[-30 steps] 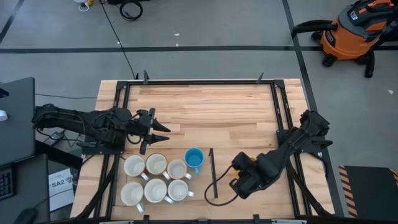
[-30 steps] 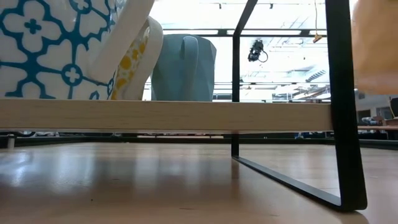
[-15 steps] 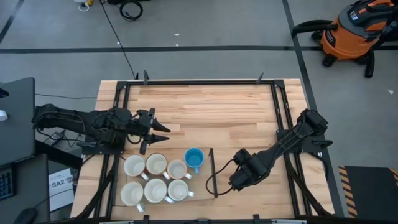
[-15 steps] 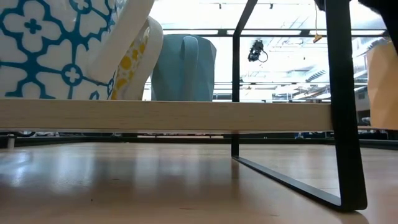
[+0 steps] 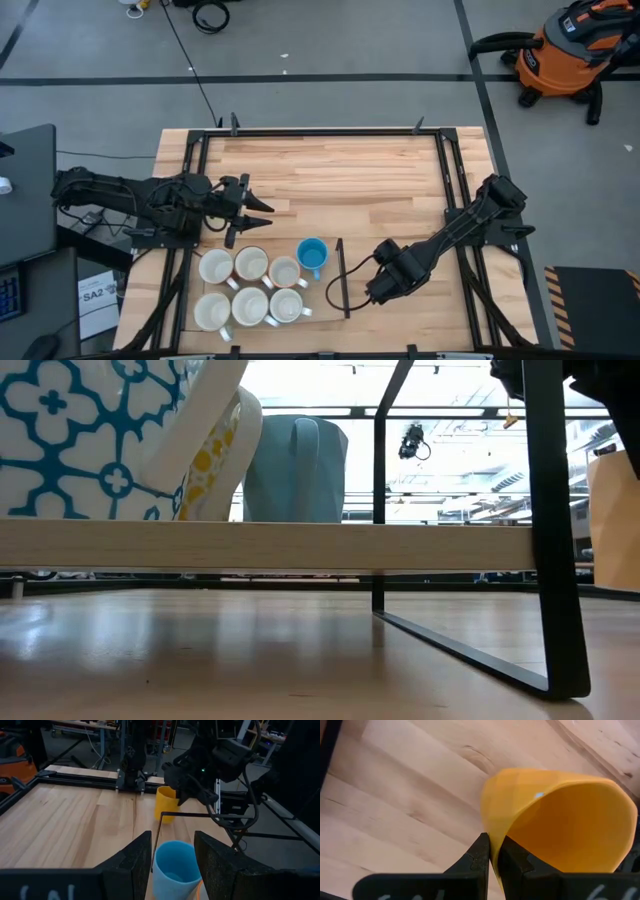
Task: Place coffee mugs
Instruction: Put the yellow mug on the shelf
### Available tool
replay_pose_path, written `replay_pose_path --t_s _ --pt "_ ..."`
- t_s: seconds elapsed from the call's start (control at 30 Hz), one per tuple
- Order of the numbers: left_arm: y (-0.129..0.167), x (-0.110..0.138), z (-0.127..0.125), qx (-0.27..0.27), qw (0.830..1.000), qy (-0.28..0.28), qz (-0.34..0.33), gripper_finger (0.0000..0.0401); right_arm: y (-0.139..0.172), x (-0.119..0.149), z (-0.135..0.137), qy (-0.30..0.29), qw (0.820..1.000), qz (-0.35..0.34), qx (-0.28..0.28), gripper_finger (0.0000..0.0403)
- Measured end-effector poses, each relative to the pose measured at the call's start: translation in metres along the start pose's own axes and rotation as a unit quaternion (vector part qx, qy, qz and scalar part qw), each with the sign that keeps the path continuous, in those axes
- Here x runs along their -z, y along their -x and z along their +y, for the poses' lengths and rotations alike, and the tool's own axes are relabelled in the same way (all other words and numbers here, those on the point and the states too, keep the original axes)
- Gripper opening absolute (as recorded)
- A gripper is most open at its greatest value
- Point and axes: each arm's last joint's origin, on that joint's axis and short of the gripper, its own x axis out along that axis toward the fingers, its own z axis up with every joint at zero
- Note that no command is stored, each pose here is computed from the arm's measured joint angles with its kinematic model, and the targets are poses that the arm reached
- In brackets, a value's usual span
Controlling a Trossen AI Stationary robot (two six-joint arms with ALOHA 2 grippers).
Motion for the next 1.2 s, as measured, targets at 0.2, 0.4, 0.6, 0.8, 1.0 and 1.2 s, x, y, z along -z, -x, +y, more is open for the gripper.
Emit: replay_pose_path --t_s 0.2,0.4,0.6,0.8,1.0,1.2 --pt "0.0 0.0001 0.0 0.0 1.0 0.0 0.001 0.0156 -0.0016 0.0007 0.003 0.0 1.0 0.01 -0.008 0.0034" --pt "0.0 0.0002 0.0001 0.0 1.0 0.0 0.001 0.0156 -0.0015 0.0011 0.0048 0.001 1.0 0.013 -0.017 0.0034" --pt "0.0 0.0002 0.0001 -0.001 1.0 0.0 0.001 0.0156 -0.0015 0.0006 0.0048 0.0 1.0 0.006 -0.017 0.0037" --pt "0.0 0.0003 0.0001 0.0 1.0 0.0 0.001 0.0156 -0.0015 0.0008 0.0048 0.006 1.0 0.008 -0.017 0.0052" --pt "0.0 0.0003 0.0001 0.0 1.0 0.0 0.001 0.0156 -0.0015 0.0009 0.0048 0.016 1.0 0.009 -0.017 0.0063" --pt "0.0 0.0003 0.0 0.0 1.0 -0.001 0.002 0.0156 -0.0015 0.0009 0.0064 0.026 0.999 0.009 -0.025 0.0085"
